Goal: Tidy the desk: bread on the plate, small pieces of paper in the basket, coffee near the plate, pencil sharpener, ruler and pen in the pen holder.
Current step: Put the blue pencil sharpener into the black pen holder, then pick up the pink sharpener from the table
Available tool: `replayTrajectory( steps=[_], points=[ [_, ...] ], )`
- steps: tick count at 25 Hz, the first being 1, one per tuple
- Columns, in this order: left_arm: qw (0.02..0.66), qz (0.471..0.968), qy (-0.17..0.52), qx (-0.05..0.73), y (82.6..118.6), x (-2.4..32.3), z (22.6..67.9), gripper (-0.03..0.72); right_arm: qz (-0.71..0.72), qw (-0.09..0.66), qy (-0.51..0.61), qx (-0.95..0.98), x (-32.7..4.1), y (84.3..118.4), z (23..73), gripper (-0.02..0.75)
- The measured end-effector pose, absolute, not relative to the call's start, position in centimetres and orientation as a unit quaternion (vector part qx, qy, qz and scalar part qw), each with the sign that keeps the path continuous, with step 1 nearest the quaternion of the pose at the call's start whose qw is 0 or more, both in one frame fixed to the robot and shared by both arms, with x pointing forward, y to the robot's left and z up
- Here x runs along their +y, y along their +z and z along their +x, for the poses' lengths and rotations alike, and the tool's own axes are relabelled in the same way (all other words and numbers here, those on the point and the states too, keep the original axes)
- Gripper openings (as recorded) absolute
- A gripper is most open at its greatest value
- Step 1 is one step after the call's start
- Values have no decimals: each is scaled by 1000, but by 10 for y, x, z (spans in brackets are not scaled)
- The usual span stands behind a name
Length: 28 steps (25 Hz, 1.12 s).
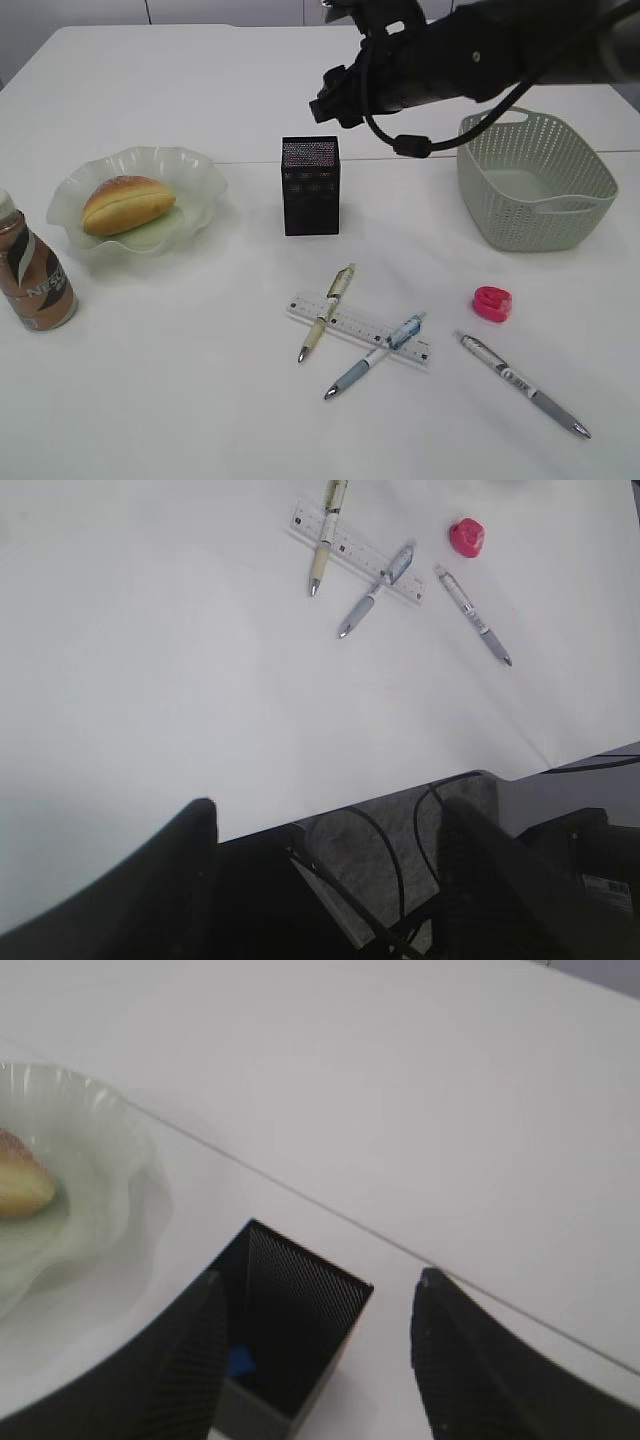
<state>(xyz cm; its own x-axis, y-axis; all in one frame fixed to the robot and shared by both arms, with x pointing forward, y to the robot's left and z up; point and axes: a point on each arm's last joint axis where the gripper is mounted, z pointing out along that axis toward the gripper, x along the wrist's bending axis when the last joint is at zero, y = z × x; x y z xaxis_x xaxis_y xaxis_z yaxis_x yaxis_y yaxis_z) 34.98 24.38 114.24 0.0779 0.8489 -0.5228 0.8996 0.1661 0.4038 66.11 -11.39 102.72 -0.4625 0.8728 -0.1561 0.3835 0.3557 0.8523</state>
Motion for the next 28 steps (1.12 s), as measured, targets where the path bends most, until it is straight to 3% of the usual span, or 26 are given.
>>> replayTrajectory(
  steps=[9, 17, 28],
  points=[
    [351, 645, -36, 678, 1142, 244, 350, 497, 463, 239, 248, 817, -145, 1076, 606, 464],
    [345, 647, -26, 680, 1142, 246, 350, 497, 528, 138, 78, 834, -165, 1068, 572, 464],
    [342, 648, -21, 680, 1141, 247, 351, 497, 472, 160, -2, 867, -175, 1057, 576, 464]
  ],
)
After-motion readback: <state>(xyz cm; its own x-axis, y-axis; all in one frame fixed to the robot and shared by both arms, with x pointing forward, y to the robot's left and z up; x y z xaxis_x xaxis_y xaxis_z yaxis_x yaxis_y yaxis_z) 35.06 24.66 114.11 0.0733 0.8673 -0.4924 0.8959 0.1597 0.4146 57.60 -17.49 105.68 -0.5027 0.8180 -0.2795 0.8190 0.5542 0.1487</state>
